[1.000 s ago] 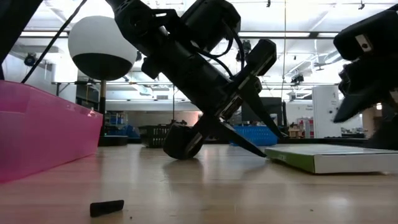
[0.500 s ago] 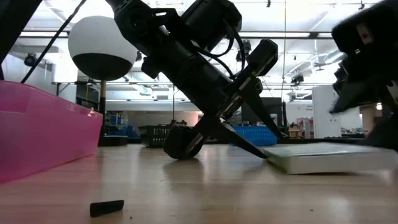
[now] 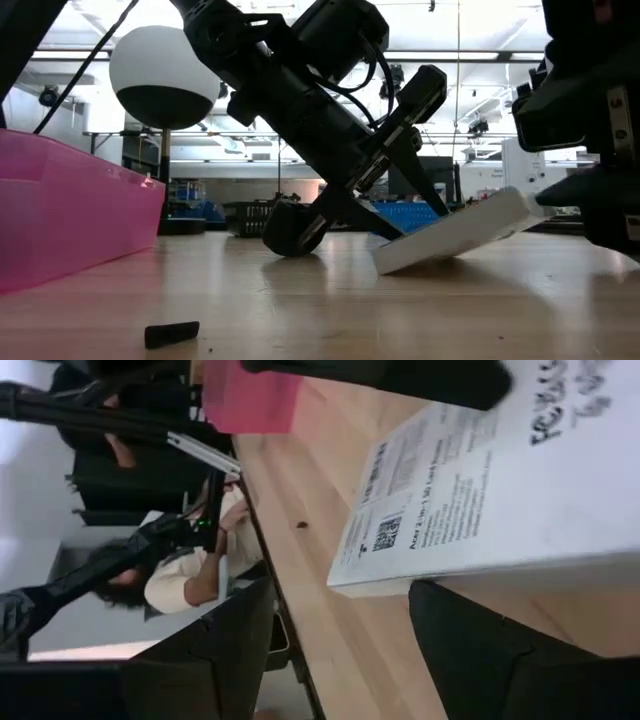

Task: Pick and place items into bin
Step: Put the card reader box into the black bin

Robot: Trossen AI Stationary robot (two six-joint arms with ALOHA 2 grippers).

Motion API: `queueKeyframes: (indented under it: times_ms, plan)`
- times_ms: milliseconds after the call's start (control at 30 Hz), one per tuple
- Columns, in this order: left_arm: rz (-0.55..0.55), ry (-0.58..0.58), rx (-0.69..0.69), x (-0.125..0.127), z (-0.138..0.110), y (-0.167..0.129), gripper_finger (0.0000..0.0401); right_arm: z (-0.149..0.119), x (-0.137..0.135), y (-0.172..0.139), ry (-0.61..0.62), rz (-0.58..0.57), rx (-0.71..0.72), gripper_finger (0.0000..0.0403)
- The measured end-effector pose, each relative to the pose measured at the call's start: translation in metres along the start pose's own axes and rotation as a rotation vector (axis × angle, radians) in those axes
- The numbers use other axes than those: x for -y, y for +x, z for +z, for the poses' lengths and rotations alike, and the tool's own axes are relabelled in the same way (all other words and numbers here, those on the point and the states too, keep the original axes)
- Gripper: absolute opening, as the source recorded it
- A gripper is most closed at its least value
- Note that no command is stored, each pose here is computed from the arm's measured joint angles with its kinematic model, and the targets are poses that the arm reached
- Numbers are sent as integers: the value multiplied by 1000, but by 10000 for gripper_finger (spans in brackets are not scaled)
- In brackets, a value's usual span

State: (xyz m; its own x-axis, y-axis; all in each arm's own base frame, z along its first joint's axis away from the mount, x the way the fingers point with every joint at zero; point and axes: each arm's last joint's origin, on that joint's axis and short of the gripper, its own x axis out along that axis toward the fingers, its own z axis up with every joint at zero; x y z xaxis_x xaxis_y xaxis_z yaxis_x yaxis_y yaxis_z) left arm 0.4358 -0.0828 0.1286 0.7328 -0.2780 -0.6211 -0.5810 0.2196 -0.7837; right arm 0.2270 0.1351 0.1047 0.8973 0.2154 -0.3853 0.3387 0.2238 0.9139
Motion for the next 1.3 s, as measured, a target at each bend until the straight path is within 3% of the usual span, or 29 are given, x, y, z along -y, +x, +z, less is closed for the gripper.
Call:
queueKeyframes:
  times_ms: [233,467,600,867,1000,1133,1300]
  plan:
    - [1,0,-2,0,0,0,116,0,-4,3,-28,15,21,223]
    - [-4,0,-7,0,0,0,116,1,4,3,98,-63,33,223]
    - [-11,2,-15,1,-1,1,116,1,2,3,92,-59,68,224]
    - [-58,84,-65,5,-4,2,116,5,-32,14,-125,67,220,224]
    - [-81,118,-105,6,-7,2,115,6,-37,24,-274,-16,229,224]
    - [-79,137,-126,6,-8,2,116,6,-45,30,-311,-78,213,223]
    - [-81,151,-128,5,-8,2,116,6,-52,28,-343,-69,184,223]
